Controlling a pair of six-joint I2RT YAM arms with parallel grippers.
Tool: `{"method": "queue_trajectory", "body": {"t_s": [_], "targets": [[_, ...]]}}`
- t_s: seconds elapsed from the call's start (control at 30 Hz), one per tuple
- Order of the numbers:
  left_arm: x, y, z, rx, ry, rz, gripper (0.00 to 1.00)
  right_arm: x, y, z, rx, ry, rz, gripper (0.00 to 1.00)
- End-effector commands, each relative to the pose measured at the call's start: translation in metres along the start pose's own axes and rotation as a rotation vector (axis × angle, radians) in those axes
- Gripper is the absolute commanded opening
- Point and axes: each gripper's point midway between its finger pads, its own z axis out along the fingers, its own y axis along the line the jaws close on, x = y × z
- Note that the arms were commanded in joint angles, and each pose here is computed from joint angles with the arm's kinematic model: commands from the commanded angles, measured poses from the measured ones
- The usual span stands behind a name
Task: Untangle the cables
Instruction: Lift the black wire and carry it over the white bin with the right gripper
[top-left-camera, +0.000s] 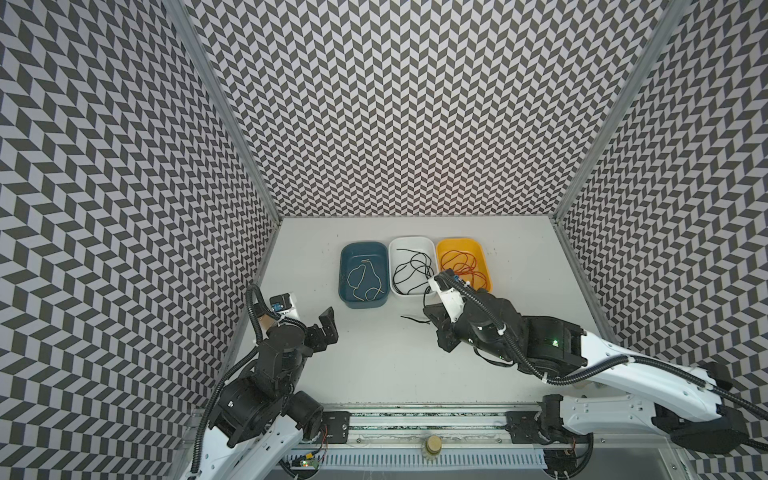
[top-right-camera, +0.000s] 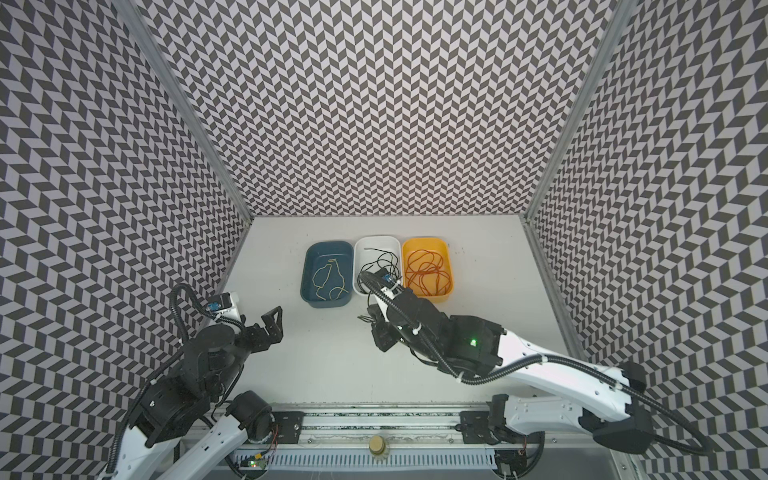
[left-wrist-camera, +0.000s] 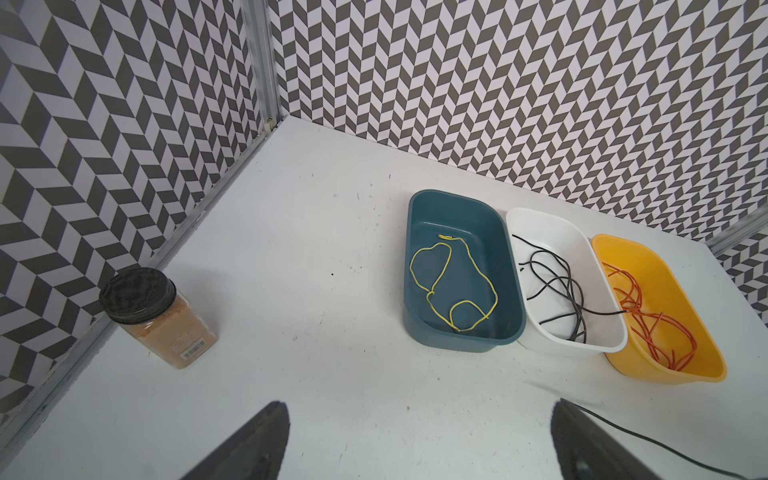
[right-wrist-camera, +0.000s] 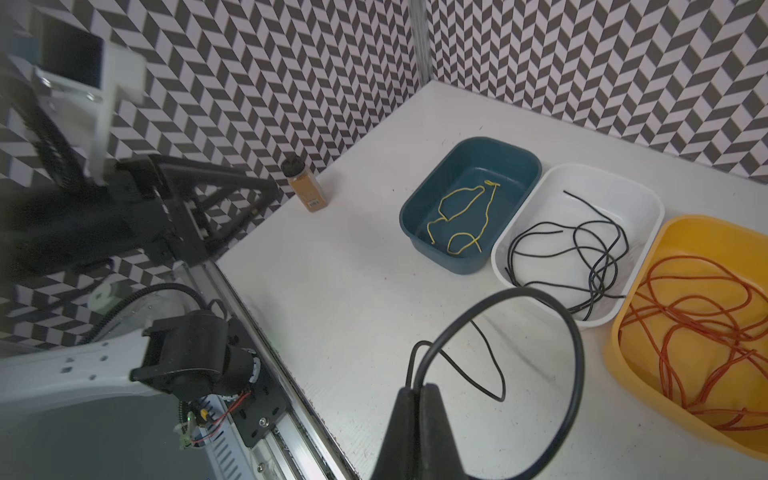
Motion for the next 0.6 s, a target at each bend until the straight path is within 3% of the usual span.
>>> {"method": "queue_trajectory", "body": {"t_s": [0.0, 0.23, 0.4, 0.57], "targets": [[0.003, 0.005, -0.001, -0.020, 0.004, -0.010, 1.00, -0.022, -0.004, -0.007, 0.049, -0.014, -0.088, 0.00], [0.004, 0.005, -0.001, -0.021, 0.007, -0.009, 1.00, -0.081, -0.008, 0.000, 0.038, -0.078, -0.078, 0.00], [0.004, 0.005, -0.001, -0.023, 0.007, -0.008, 1.00, -0.107, -0.041, 0.034, 0.033, -0.062, 0.000, 0.00], [0.004, 0.006, 0.000, -0.027, 0.008, -0.007, 1.00, -0.110, -0.080, 0.083, 0.017, 0.007, 0.111, 0.00]]}}
